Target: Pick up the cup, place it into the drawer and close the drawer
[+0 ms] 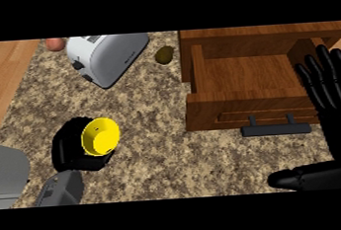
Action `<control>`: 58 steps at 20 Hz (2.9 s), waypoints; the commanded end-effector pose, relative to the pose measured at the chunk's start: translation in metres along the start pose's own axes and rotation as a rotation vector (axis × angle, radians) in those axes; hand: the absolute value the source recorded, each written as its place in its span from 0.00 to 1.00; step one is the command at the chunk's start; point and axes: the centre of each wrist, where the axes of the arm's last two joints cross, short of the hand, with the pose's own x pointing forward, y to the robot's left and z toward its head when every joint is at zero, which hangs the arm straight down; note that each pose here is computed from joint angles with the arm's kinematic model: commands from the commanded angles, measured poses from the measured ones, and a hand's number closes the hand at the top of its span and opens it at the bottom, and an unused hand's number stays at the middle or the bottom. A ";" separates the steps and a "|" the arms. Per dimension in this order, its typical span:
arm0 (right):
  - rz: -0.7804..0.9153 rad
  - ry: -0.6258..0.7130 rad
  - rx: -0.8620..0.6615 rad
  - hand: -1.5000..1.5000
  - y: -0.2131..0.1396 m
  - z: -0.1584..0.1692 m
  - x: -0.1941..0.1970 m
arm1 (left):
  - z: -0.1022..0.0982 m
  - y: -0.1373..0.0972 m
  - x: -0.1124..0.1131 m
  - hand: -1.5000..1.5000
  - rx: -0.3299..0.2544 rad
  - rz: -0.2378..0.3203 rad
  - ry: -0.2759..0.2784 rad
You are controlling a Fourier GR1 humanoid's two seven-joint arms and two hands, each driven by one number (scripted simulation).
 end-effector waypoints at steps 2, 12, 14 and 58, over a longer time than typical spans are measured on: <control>-0.005 0.007 0.015 0.00 -0.013 0.004 0.005 | -0.040 -0.026 0.025 1.00 -0.145 0.047 -0.032; -0.010 0.014 -0.009 0.00 -0.014 -0.001 0.009 | -0.101 -0.117 0.096 1.00 -0.212 0.119 -0.038; 0.004 -0.003 -0.007 0.00 -0.009 -0.003 0.015 | -0.111 -0.136 0.098 1.00 -0.223 0.127 -0.045; 0.002 -0.022 0.029 0.00 -0.003 -0.015 -0.007 | -0.214 -0.305 0.085 1.00 -0.281 -0.207 0.126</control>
